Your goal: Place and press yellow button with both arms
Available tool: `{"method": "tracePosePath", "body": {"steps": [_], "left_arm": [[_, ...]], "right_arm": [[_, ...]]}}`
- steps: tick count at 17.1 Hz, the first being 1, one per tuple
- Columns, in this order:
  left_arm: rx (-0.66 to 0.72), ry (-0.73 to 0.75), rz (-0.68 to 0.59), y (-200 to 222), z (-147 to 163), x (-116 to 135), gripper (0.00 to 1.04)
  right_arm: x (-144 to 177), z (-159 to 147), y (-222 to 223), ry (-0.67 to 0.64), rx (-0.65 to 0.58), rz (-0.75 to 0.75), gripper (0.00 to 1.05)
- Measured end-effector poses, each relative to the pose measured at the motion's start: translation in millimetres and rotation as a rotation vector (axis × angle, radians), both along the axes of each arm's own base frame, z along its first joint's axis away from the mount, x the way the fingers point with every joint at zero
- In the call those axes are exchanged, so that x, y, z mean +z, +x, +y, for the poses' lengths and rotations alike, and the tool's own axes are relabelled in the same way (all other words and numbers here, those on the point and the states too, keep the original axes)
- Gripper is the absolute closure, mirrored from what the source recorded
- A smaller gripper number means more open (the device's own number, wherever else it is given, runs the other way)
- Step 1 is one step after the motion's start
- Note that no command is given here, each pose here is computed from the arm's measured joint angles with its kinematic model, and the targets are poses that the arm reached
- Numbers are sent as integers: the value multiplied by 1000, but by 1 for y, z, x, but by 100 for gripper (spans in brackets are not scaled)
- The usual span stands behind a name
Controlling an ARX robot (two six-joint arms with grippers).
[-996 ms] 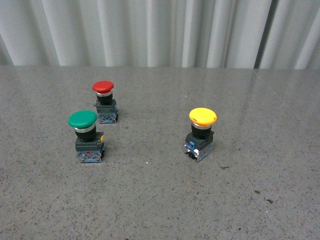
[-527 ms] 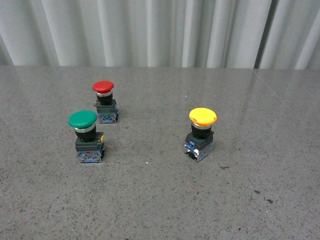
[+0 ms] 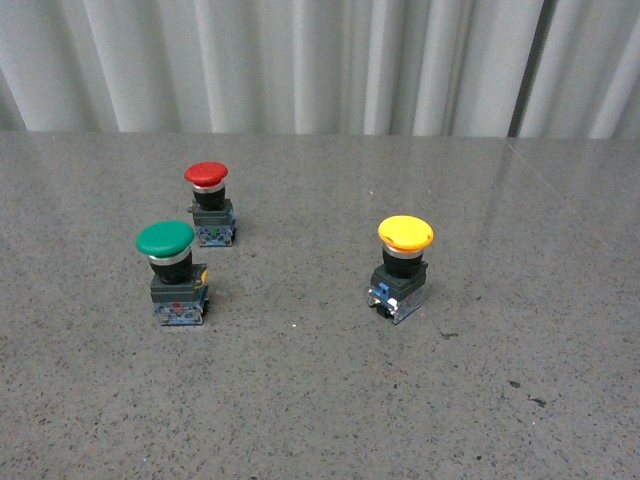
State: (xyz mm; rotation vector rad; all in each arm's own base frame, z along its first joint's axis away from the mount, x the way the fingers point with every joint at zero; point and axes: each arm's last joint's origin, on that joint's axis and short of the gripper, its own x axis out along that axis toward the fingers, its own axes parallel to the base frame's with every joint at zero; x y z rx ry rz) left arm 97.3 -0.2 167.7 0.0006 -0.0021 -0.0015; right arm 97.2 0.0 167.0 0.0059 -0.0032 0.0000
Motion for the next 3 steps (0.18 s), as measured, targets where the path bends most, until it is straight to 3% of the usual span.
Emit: {"method": "tracePosePath", "body": {"steps": [3], "left_arm": [[0, 0, 0, 0, 0, 0, 7]], "right_arm": [[0, 0, 0, 0, 0, 0, 6]]}}
